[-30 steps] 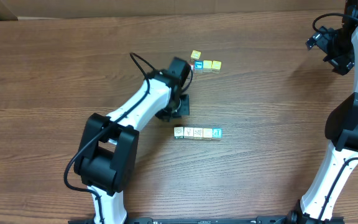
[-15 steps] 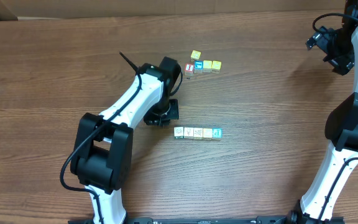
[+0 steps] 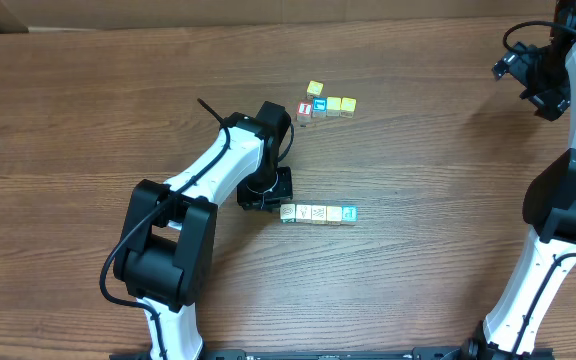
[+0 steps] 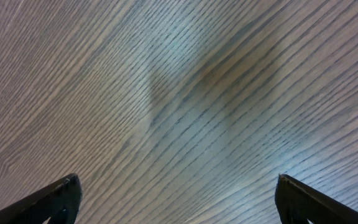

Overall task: Flip 5 blocks
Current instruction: 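Raise the left gripper and press it against the M block end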

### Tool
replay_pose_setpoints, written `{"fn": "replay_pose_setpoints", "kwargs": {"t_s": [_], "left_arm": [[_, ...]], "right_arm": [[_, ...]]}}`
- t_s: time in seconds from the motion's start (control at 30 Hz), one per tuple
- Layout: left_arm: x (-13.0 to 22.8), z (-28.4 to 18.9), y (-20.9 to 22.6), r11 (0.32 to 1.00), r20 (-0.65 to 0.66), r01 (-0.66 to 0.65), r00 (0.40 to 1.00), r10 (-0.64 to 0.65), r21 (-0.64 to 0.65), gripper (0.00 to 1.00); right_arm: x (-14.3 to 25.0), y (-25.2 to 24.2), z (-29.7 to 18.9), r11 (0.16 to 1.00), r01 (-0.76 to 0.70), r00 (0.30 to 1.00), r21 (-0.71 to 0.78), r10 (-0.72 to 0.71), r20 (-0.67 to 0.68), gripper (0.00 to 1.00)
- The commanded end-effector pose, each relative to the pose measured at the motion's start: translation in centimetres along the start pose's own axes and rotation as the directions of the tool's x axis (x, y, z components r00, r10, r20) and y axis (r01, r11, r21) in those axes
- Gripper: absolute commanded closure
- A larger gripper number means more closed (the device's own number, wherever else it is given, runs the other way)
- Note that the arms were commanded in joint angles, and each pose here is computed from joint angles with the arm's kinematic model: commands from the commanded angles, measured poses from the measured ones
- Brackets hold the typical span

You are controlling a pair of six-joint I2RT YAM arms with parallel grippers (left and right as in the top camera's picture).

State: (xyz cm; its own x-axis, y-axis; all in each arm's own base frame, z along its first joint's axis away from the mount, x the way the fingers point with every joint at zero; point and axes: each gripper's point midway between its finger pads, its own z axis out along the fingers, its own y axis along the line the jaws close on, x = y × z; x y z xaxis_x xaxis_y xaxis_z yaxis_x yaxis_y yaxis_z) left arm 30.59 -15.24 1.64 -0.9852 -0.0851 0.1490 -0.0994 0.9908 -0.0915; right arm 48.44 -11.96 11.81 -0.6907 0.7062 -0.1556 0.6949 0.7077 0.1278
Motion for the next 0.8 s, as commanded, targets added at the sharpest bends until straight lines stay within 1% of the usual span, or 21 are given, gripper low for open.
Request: {"fn": "replay_pose_setpoints", "kwargs": {"t_s": [0.0,0.6,0.77], "left_arm": [[0.4,0.4,-0.6,1.000,-0.018,0.005,1.000,-0.005,0.019,0.96],[-0.1,0.2,-0.6,1.000,0.000,-0.006,1.000,0.006,0.025,0.96],[-1.5,-1.7,-0.3,0.999,0.028,-0.003,1.000,0.002,0.032,0.96]], "right_arm": [[-0.6,0.4,-2.1,1.000,0.007,0.999,-0.019,-0.006,0.052,0.00],[-0.6,0.4,-2.1,1.000,0.007,0.999,-0.019,-0.006,0.051,0.00],[-0.6,0.4,-2.1,1.000,0.007,0.999,-0.019,-0.006,0.051,0.00]]}}
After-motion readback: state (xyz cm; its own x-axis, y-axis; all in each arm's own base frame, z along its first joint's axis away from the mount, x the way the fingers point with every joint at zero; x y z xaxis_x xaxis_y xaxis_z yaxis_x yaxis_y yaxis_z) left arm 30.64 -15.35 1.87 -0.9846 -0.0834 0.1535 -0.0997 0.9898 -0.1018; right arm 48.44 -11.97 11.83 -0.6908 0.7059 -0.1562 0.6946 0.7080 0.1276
